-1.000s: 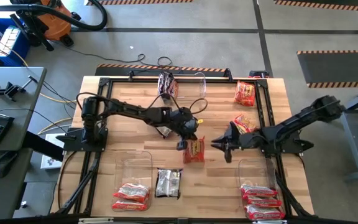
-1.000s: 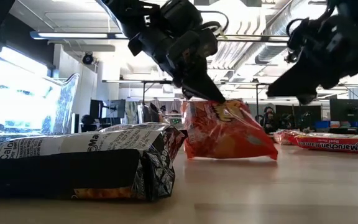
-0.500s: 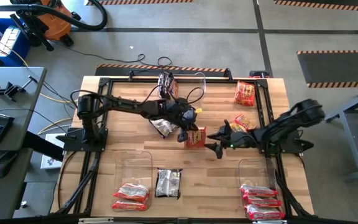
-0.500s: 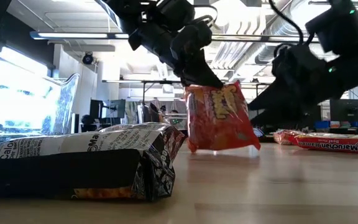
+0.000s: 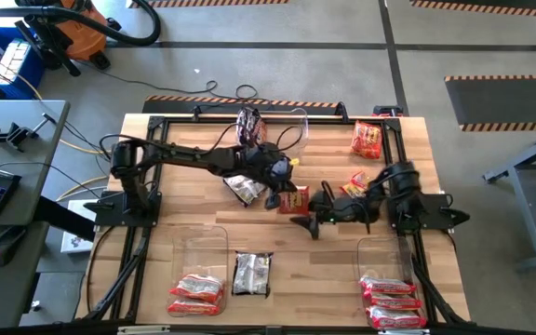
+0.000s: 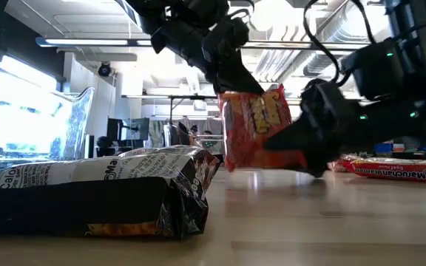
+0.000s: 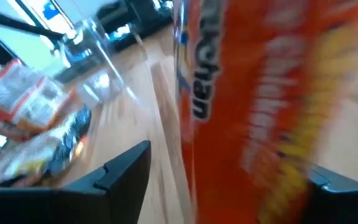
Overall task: Sort Maruchan noodles
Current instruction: Put the bottom orange noodle pack into the bottom left transparent bin
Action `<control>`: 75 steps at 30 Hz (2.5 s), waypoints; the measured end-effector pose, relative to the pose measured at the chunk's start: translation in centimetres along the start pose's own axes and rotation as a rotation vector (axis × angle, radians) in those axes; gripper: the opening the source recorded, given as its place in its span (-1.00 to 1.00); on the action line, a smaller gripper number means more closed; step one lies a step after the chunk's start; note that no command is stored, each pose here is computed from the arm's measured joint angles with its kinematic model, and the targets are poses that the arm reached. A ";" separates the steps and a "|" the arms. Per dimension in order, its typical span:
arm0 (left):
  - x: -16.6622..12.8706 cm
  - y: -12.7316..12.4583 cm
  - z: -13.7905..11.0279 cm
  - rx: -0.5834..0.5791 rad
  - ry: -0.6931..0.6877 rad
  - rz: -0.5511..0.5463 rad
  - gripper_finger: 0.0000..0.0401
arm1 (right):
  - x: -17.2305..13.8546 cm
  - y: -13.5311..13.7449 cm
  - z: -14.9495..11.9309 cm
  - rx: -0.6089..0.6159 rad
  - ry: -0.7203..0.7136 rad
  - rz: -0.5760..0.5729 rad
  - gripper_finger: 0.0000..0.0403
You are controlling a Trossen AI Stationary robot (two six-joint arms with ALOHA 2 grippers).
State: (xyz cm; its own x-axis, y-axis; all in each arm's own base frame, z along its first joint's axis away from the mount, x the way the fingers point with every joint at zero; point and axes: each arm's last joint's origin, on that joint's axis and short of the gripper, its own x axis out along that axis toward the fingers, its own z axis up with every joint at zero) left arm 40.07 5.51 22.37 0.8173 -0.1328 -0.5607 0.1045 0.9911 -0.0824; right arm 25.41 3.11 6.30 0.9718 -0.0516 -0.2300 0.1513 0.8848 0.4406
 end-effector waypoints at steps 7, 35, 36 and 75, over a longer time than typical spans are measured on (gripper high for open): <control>-1.8 -0.1 0.6 -0.015 -0.047 0.012 -1.00 | 1.1 0.7 -0.2 -0.069 -0.064 0.008 0.04; -4.3 -1.1 -4.1 -0.125 -0.164 0.088 -0.99 | 0.5 2.8 1.4 -0.247 -0.174 -0.012 -0.99; -4.3 -1.3 -4.1 -0.121 -0.168 0.086 -0.99 | 0.5 2.8 1.4 -0.228 -0.175 -0.017 -0.99; -3.3 -1.3 -6.2 -0.192 0.004 0.219 -1.00 | 6.3 -1.5 4.9 -0.152 0.085 -0.348 -0.95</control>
State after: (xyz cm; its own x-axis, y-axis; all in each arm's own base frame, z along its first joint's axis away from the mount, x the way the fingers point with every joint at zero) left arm 33.71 4.60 19.27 0.8061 0.0836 -0.5859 -0.1834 0.9765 -0.1130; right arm 32.16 -0.80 8.45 0.8479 -0.3277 -0.4168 0.4344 0.8800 0.1919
